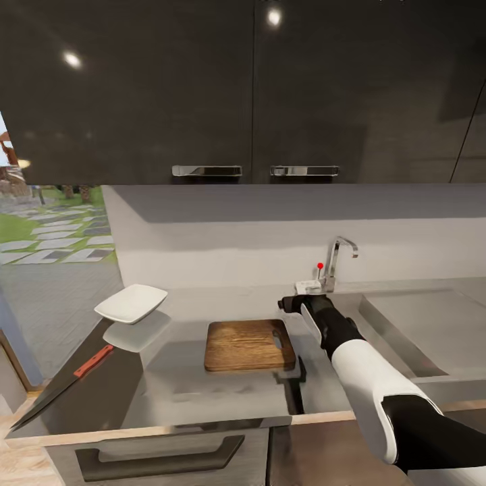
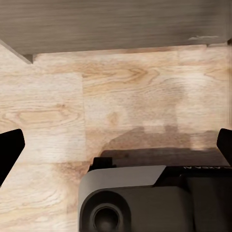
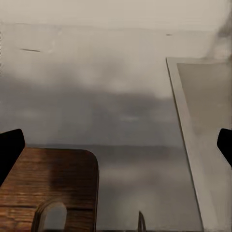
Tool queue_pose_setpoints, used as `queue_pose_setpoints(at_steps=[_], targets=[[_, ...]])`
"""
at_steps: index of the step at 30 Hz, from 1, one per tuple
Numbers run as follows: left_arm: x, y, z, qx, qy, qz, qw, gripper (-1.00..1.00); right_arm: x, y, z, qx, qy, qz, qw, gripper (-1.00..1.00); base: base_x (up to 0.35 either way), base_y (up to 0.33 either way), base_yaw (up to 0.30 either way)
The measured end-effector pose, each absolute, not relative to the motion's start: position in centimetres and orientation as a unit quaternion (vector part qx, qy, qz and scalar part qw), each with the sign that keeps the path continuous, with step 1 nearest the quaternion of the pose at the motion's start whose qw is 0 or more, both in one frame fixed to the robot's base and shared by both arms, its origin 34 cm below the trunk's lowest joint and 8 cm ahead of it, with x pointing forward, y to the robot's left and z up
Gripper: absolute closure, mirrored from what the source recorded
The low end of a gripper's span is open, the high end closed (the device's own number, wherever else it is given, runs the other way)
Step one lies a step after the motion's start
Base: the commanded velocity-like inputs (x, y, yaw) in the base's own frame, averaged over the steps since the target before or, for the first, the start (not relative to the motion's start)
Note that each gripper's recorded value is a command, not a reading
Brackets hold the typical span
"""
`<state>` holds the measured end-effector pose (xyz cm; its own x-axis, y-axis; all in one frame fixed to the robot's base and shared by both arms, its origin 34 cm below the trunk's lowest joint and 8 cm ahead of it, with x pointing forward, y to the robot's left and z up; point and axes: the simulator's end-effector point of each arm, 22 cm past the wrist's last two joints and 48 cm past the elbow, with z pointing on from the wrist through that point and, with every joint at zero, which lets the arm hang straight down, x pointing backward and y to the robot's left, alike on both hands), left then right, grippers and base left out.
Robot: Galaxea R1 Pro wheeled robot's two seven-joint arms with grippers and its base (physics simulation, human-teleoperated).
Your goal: In the kitchen, take the Vidalia onion out of the sink, dice it on the chopping board with the paring knife, put the diced onion into the bowl on the countertop, then place both the paring knife and the chopping board into the sink.
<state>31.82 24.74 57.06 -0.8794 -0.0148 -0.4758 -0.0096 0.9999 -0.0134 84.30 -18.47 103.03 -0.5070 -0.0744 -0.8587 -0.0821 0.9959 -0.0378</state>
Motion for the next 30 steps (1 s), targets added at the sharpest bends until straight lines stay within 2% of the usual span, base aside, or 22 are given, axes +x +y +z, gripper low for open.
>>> queue_pose_setpoints(at_steps=[30], targets=[[31.8, 24.62, 57.04, -0.006, 0.97, -0.006, 0.245, -1.0, 84.23, -18.18, 102.71, -0.047, 0.87, 0.006, 0.491, -1.0, -0.323, 0.0, 0.0]])
